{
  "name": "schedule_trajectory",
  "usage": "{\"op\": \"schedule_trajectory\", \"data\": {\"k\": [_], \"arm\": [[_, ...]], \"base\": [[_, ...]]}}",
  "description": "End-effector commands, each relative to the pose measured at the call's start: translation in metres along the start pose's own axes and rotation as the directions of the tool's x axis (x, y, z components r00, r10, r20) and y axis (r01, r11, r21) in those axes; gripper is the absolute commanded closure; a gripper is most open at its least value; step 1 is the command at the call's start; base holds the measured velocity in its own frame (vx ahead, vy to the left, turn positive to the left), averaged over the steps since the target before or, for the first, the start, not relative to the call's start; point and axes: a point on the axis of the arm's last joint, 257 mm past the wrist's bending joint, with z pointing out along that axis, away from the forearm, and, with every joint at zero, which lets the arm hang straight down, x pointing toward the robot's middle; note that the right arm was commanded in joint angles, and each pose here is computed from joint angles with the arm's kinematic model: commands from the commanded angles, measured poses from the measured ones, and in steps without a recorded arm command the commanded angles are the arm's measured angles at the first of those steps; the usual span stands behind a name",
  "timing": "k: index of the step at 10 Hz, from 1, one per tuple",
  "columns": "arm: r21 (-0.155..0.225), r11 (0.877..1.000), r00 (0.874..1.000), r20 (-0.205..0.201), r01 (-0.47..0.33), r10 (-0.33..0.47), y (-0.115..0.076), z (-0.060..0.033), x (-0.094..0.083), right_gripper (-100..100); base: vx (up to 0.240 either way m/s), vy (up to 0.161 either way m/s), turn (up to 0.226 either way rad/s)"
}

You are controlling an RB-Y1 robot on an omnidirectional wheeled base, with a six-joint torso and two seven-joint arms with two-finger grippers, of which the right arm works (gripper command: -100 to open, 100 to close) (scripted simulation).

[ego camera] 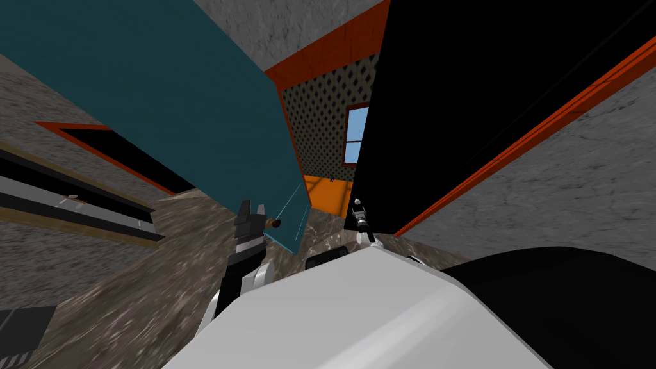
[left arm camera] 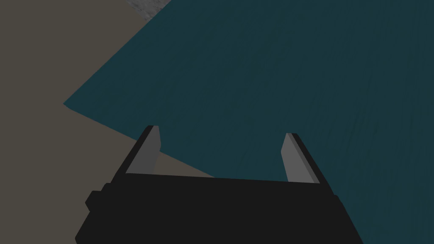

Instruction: Pull the door open

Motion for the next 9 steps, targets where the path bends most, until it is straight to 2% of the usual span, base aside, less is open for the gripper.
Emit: {"op": "schedule_trajectory", "data": {"k": [1,4,9], "arm": [[-0.003,0.999,0.999,0.0,-0.036,0.036,0.0003,-0.0006,0.0001,-100],[-0.017,0.987,0.987,-0.001,-0.16,0.16,0.0002,-0.0047,0.0006,-100],[-0.035,0.945,0.946,-0.005,-0.325,0.325,0.0,-0.0101,0.0007,-100]], "base": [[-0.063,-0.017,0.028],[-0.073,-0.02,0.06],[-0.07,-0.02,0.05]]}}
